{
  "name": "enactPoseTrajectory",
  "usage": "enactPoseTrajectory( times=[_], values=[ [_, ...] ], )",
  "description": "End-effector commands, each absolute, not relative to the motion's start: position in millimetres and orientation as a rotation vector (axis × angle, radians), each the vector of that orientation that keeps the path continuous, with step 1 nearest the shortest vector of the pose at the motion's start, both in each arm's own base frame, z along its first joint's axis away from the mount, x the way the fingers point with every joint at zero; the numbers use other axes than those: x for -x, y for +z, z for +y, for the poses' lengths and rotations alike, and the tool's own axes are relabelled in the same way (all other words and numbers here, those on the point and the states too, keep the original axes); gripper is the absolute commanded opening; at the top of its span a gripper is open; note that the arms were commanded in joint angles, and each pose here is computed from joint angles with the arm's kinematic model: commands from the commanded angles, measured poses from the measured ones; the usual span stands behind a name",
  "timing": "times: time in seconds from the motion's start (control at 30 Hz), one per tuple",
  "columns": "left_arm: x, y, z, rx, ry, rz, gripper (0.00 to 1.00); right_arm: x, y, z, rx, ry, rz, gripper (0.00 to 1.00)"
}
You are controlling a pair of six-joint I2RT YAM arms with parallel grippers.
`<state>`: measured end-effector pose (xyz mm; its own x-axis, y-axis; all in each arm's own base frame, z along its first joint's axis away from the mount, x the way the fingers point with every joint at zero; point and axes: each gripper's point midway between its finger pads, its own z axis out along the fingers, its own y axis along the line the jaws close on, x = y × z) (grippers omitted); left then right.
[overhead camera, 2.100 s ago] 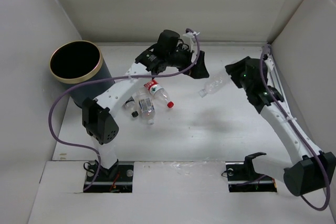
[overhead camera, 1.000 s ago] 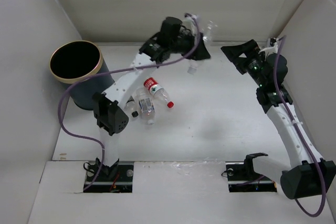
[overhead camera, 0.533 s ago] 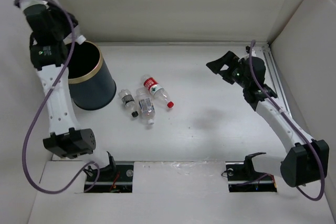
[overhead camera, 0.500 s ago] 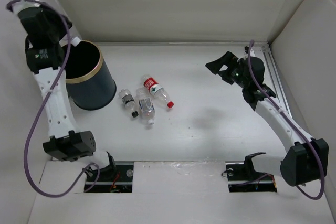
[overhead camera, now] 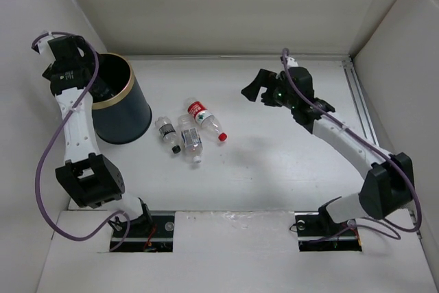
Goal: Put the plastic bottles in the bin
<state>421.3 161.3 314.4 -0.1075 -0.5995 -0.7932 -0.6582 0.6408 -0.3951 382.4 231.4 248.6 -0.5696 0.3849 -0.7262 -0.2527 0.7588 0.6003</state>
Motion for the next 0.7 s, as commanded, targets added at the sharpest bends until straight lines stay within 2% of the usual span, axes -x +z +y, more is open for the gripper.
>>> enactPoseTrajectory(
  times=[0.0, 0.1, 0.23, 0.27, 0.53, 0.67],
  values=[
    [-418, 358, 158, 0.962, 0.038, 1.679, 1.0, -386, 269, 261, 0.067, 0.79, 1.984, 1.0],
    [-414, 392, 137, 0.871, 0.003, 1.663, 1.0, -387, 236, 292, 0.192, 0.697, 2.095, 1.0],
    [-401, 431, 108, 0.752, -0.104, 1.639, 1.0, -403, 219, 326, 0.248, 0.627, 2.154, 0.98],
    [-392, 443, 100, 0.71, -0.125, 1.626, 1.0, -409, 192, 331, 0.267, 0.592, 2.214, 0.96],
    [-378, 433, -23, 0.213, -0.581, 1.769, 1.0, -407, 127, 361, 0.377, 0.527, 2.339, 0.92],
    [-367, 425, -43, 0.126, -0.689, 1.761, 1.0, -400, 102, 369, 0.428, 0.539, 2.383, 0.9]
  ],
)
